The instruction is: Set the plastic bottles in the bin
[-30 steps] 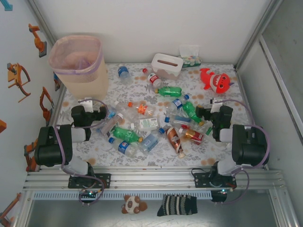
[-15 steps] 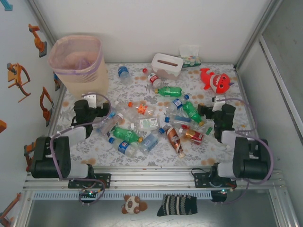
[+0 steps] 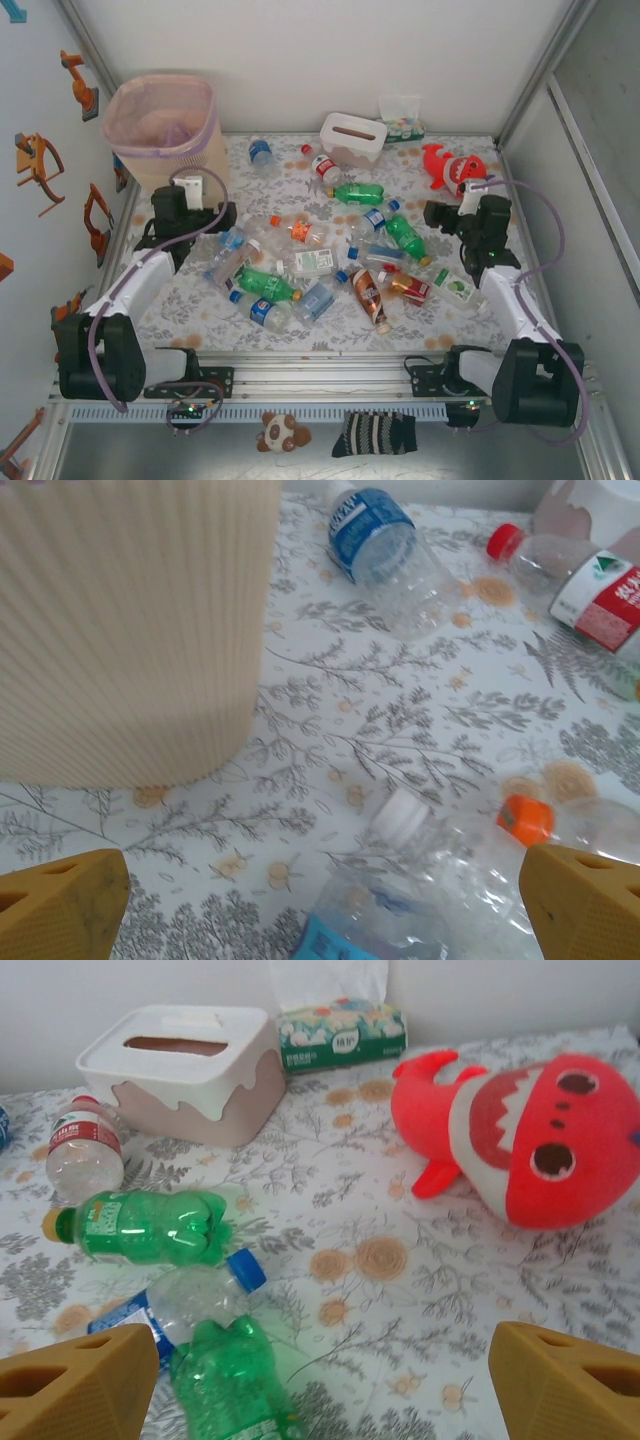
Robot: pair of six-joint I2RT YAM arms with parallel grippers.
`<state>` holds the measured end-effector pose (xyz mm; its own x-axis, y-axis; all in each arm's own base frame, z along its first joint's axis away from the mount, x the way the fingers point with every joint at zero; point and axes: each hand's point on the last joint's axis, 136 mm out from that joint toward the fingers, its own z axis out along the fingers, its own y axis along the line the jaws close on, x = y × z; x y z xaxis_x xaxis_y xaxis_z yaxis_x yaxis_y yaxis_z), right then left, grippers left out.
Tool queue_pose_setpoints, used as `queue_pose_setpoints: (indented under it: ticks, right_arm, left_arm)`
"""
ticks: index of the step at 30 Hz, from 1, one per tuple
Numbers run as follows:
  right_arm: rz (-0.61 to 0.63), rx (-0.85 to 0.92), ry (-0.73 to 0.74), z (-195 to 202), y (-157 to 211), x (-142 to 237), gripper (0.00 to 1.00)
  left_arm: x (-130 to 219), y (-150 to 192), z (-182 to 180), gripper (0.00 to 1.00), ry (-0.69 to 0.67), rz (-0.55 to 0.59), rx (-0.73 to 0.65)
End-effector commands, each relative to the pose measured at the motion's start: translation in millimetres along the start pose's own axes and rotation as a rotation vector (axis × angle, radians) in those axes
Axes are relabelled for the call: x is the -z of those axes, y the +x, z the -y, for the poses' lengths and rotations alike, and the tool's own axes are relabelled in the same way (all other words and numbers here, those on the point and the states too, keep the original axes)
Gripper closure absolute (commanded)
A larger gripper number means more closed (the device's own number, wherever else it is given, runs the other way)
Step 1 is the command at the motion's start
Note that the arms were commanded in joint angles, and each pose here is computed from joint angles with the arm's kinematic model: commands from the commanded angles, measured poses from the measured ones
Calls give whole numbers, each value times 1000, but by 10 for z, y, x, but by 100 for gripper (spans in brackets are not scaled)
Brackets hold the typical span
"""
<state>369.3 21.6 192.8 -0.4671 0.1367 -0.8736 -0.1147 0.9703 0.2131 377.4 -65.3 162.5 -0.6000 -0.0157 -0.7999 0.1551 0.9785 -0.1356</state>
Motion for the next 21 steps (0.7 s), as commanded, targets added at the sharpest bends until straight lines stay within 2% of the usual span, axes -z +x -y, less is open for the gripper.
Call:
queue_pose_setpoints:
  ticks: [1, 4, 8, 13, 21]
  right_arm:
    - [-117, -104, -5, -58, 154, 86, 16]
    - [-126, -111, -7, -71, 162, 113, 16]
    - [-156, -105, -5, -73, 174, 119, 17]
    - [-160, -94, -4, -75, 163, 124, 17]
    - [-159, -87, 2, -77, 134, 174, 18]
  left_arm:
    - [135, 380, 70, 2, 8, -204, 59]
    - [198, 568, 107, 6, 4, -314, 62]
    - [268, 731, 157, 10, -30, -417, -18]
    - [257, 790, 216, 12, -34, -478, -88]
    - [81, 783, 227, 18, -37, -549, -110]
